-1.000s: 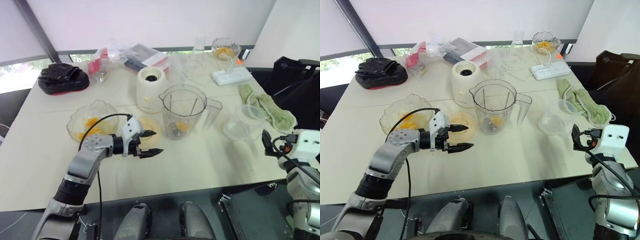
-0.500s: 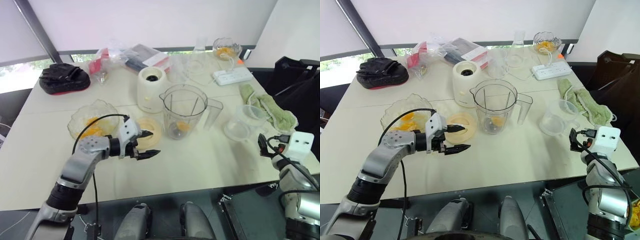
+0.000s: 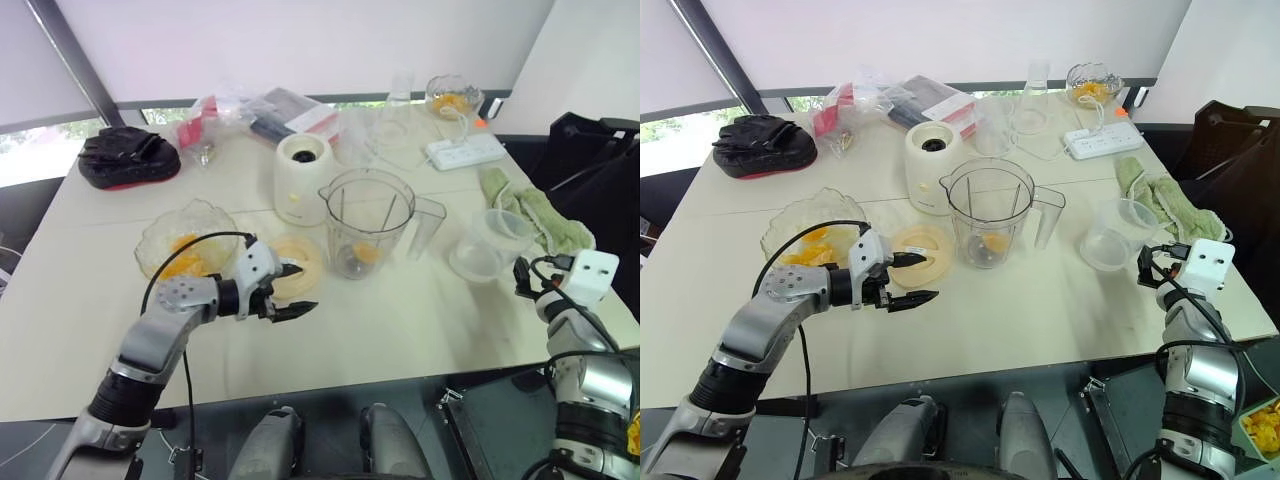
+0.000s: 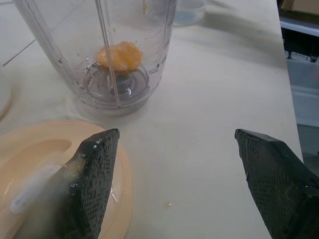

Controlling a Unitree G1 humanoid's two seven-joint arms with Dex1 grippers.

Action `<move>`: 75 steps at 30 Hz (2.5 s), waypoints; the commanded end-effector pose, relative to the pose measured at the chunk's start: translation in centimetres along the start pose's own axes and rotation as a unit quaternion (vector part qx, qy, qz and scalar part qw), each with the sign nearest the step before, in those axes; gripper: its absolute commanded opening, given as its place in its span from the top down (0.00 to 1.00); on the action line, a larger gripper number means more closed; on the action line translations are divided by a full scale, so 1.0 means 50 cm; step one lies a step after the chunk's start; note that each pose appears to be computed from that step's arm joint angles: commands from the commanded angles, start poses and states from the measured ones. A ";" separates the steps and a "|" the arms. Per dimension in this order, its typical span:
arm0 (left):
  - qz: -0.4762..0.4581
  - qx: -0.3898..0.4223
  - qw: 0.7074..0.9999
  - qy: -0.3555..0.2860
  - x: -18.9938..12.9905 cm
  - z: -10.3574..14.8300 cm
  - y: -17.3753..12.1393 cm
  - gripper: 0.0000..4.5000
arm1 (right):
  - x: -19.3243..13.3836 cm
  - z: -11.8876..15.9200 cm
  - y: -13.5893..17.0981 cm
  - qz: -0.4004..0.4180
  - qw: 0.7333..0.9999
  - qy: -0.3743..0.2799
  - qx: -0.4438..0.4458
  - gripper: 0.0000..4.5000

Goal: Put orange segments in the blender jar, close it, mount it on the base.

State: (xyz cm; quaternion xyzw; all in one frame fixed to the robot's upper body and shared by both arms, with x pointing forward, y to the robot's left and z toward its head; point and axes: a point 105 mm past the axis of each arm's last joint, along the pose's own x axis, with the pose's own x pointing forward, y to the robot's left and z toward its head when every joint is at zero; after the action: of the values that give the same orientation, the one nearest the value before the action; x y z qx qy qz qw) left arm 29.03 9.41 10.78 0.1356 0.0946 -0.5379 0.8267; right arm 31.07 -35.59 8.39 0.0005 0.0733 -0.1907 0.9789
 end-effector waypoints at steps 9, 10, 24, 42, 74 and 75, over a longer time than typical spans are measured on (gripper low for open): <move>0.009 0.028 1.000 -0.010 -0.007 0.025 -0.001 0.14 | 0.024 0.035 0.000 -0.014 0.999 -0.035 -0.014 0.00; 0.010 0.029 0.999 -0.009 -0.007 0.025 0.000 0.14 | 0.025 0.037 0.001 -0.014 0.999 -0.036 -0.016 0.06; 0.015 0.041 0.999 -0.003 -0.009 0.026 0.004 0.14 | 0.024 0.033 0.022 0.004 0.999 -0.040 -0.011 0.97; 0.033 0.043 0.999 0.000 -0.020 0.018 0.025 0.14 | 0.014 0.140 0.040 -0.015 0.991 -0.130 0.038 0.99; 0.080 0.005 0.986 -0.148 -0.045 0.095 0.074 0.14 | -0.083 0.537 0.290 0.262 0.876 -0.320 -0.248 0.99; 0.079 0.005 0.984 -0.160 -0.048 0.102 0.071 0.14 | -0.085 0.536 0.295 0.266 0.871 -0.322 -0.260 0.99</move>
State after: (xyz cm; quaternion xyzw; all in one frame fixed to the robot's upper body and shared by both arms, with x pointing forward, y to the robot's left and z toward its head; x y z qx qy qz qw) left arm 31.87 11.22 14.31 0.0599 0.0012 -0.4823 0.8739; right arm 37.99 -22.15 31.85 -0.2627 -0.1432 0.1082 0.9481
